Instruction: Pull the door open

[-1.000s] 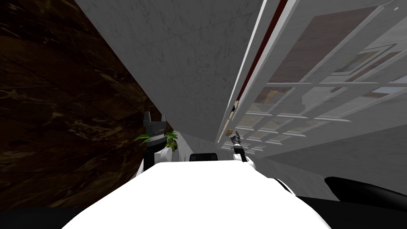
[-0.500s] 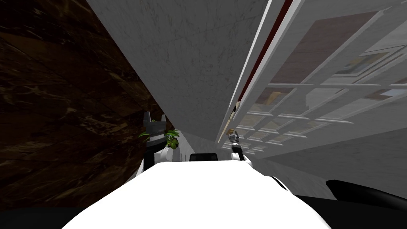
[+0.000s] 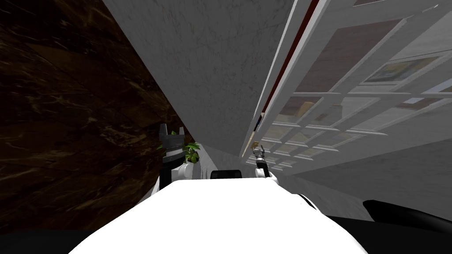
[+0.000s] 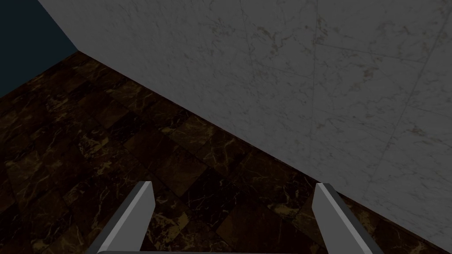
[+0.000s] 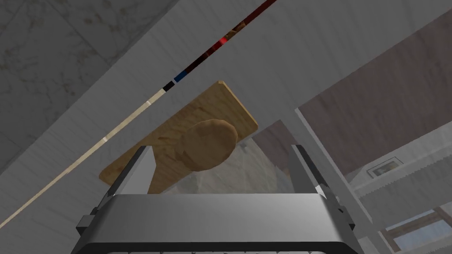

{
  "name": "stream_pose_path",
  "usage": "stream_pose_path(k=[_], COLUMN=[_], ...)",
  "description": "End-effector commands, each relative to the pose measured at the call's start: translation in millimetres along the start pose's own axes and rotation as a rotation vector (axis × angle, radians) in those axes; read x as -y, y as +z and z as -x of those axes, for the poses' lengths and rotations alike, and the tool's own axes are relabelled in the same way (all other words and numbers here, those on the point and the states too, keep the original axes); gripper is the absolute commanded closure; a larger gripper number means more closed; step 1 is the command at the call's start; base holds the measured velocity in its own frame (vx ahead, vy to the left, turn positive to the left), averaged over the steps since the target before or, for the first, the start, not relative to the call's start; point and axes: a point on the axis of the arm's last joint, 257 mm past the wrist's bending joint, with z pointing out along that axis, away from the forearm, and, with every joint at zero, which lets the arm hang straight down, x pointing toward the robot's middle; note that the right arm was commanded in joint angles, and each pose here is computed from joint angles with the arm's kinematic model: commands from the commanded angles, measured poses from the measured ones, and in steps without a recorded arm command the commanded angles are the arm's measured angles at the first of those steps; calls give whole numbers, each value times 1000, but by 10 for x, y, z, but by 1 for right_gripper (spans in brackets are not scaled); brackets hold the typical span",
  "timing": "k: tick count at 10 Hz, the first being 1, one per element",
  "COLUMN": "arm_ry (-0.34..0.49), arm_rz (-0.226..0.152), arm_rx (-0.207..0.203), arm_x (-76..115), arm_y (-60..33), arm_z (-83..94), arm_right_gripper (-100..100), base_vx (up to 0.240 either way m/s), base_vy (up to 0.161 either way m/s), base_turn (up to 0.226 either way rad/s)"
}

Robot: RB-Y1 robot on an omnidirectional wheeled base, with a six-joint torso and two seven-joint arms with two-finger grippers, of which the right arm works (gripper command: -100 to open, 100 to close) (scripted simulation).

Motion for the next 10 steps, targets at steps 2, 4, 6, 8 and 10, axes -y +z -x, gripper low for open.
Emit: stream_pose_path(k=[2, 4, 6, 8, 10], arm_ry=[91, 149, 248, 317, 381], arm_rz=[5, 9, 16, 21, 25], arm_rx=[9, 16, 27, 33, 39], arm_x=[30, 49, 90, 110, 131], arm_y=[22, 36, 63, 76, 88], arm_z=[-21, -37, -69, -85, -101], arm_right_gripper=[-100, -100, -100, -100, -100], base_vx=[-74, -48, -65, -63, -52], base_vy=[-19, -15, -10, -11, -12], base_turn=[45, 24, 47, 28, 28])
